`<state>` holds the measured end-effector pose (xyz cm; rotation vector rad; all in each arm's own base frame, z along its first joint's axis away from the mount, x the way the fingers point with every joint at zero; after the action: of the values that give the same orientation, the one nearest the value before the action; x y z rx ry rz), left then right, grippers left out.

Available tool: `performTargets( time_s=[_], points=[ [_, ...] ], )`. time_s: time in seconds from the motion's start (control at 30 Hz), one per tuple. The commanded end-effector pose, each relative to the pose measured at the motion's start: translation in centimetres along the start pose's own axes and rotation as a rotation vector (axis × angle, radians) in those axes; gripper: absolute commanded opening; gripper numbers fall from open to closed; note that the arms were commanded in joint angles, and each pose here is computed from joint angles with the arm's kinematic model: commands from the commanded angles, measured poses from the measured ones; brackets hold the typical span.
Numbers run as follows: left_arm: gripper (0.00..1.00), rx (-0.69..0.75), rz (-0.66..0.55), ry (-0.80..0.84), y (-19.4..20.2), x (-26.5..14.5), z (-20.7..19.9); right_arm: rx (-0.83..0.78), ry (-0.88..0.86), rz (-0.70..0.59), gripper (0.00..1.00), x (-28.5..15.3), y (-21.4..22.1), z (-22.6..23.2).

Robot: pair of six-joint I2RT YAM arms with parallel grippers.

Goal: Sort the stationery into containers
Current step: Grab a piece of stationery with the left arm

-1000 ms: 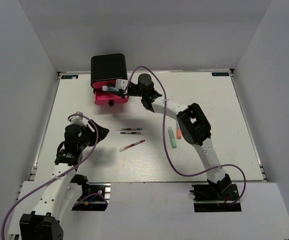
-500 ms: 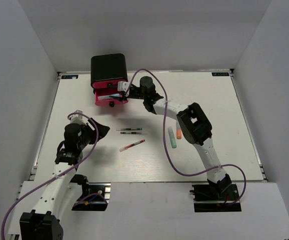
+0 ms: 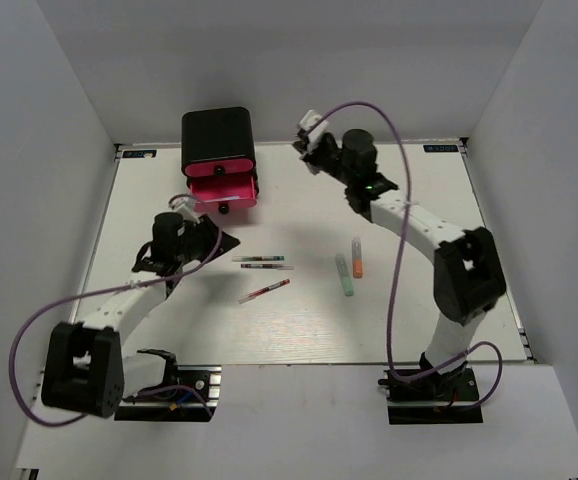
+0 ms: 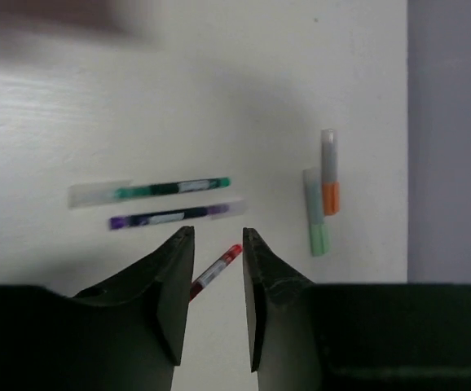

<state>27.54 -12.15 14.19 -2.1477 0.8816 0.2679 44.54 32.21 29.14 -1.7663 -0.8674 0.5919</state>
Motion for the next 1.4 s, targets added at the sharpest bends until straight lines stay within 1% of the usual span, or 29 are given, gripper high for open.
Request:
performTargets(
  time_s=[0.0, 0.03, 0.07, 0.1, 0.13, 0.17, 0.2, 0.23, 0.27, 0.3, 0.33, 0.37, 0.4, 0.43, 0.47, 0.5, 0.57, 0.6, 0.63, 0.7, 0.73, 0.87, 0.9, 0.97, 1.03, 1.1, 1.2, 1.37],
  points=[
    [0.39, 0.102, 0.023, 0.163, -1.6, 2.2, -4.9, 0.140, 0.106, 0.281, 0.00, -5.5, 5.3, -1.9],
    [0.29, 0.114, 0.034, 0.183, -2.1, 2.8, -6.2, 0.201, 0.130, 0.388, 0.00, -7.5, 7.9, -1.8],
    [0.27, 0.111, 0.078, 0.177, -1.3, 4.1, -6.2, 0.218, 0.137, 0.406, 0.00, -8.4, 7.6, -1.9],
    [0.25, 0.121, 0.127, 0.178, -0.1, 4.8, -7.1, 0.267, 0.141, 0.492, 0.00, -9.9, 9.1, -1.8],
    [0.24, 0.135, 0.128, 0.194, -0.7, 5.5, -8.5, 0.311, 0.132, 0.584, 0.15, -11.8, 10.8, -1.2],
    [0.24, 0.142, 0.145, 0.189, -0.4, 6.2, -9.1, 0.351, 0.131, 0.644, 0.29, -13.2, 11.6, -0.9],
    [0.24, 0.146, 0.224, 0.170, 1.7, 7.4, -9.4, 0.370, 0.121, 0.679, 0.41, -14.2, 12.2, -0.4],
    [0.28, 0.162, 0.226, 0.184, 1.2, 8.2, -11.1, 0.389, 0.102, 0.707, 0.45, -15.3, 12.7, 0.4],
    [0.32, 0.159, 0.249, 0.165, 1.7, 8.9, -11.5, 0.402, 0.095, 0.756, 0.52, -17.0, 13.5, 1.0],
    [0.35, 0.168, 0.316, 0.144, 3.5, 9.3, -12.2, 0.400, 0.107, 0.761, 0.55, -17.7, 13.3, 1.0],
    [0.42, 0.161, 0.329, 0.108, 3.6, 11.0, -13.0, 0.410, 0.120, 0.795, 0.56, -18.9, 14.1, 1.2],
    [0.47, 0.152, 0.358, 0.056, 4.3, 11.7, -13.1, 0.413, 0.133, 0.815, 0.56, -19.6, 14.6, 1.3],
    [0.49, 0.161, 0.414, 0.020, 5.2, 12.0, -14.9, 0.419, 0.154, 0.811, 0.56, -20.1, 14.3, 1.0],
    [0.49, 0.169, 0.450, -0.011, 6.1, 12.7, -15.1, 0.434, 0.181, 0.819, 0.56, -20.5, 14.6, 0.6],
    [0.52, 0.158, 0.506, -0.079, 8.0, 14.3, -14.2, 0.446, 0.213, 0.840, 0.56, -21.2, 15.2, 0.1],
    [0.52, 0.185, 0.519, -0.045, 8.5, 14.8, -16.6, 0.468, 0.230, 0.849, 0.56, -21.5, 15.4, 0.0],
    [0.57, 0.200, 0.561, -0.078, 10.2, 15.5, -17.3, 0.513, 0.278, 0.855, 0.56, -21.9, 15.8, -0.8],
    [0.57, 0.205, 0.566, -0.078, 10.7, 16.6, -18.3, 0.558, 0.320, 0.861, 0.55, -22.5, 16.1, -1.4],
    [0.58, 0.229, 0.596, -0.112, 12.1, 16.5, -18.5, 0.575, 0.342, 0.866, 0.55, -22.6, 16.4, -1.7],
    [0.58, 0.241, 0.599, -0.126, 12.6, 16.8, -19.7, 0.619, 0.396, 0.856, 0.55, -23.0, 16.5, -2.9],
    [0.58, 0.253, 0.635, -0.172, 13.8, 16.9, -18.8, 0.632, 0.404, 0.851, 0.55, -23.1, 16.5, -3.1],
    [0.58, 0.304, 0.636, -0.222, 15.0, 16.2, -19.1, 0.665, 0.438, 0.829, 0.55, -23.7, 16.6, -4.4],
    [0.58, 0.317, 0.627, -0.228, 14.7, 16.2, -19.2, 0.672, 0.435, 0.827, 0.55, -23.6, 16.7, -4.3],
    [0.58, 0.338, 0.641, -0.286, 15.2, 16.0, -18.4, 0.690, 0.441, 0.823, 0.55, -23.9, 16.9, -4.6],
    [0.58, 0.359, 0.653, -0.322, 16.0, 16.3, -17.8, 0.699, 0.429, 0.818, 0.55, -23.9, 17.0, -4.3],
    [0.58, 0.366, 0.654, -0.312, 16.2, 16.3, -18.5, 0.706, 0.431, 0.810, 0.55, -24.2, 17.0, -4.4],
    [0.58, 0.379, 0.657, -0.354, 16.8, 17.1, -17.3, 0.713, 0.420, 0.802, 0.55, -24.5, 17.1, -4.1],
    [0.57, 0.391, 0.672, -0.400, 17.5, 18.2, -16.4, 0.724, 0.421, 0.790, 0.55, -24.9, 17.1, -3.8]
  ],
)
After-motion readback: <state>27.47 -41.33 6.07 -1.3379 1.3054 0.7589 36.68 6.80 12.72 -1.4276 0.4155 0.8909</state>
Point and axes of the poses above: each gripper's point midway between its finger pads, its own x axis out along the fingers, its own z axis along the line the jaws close on, y = z × x, the point moved 4 cm from there along -x, back along the fingers, and after that the axes turned 4 degrees about x, right-handed, at the moved point
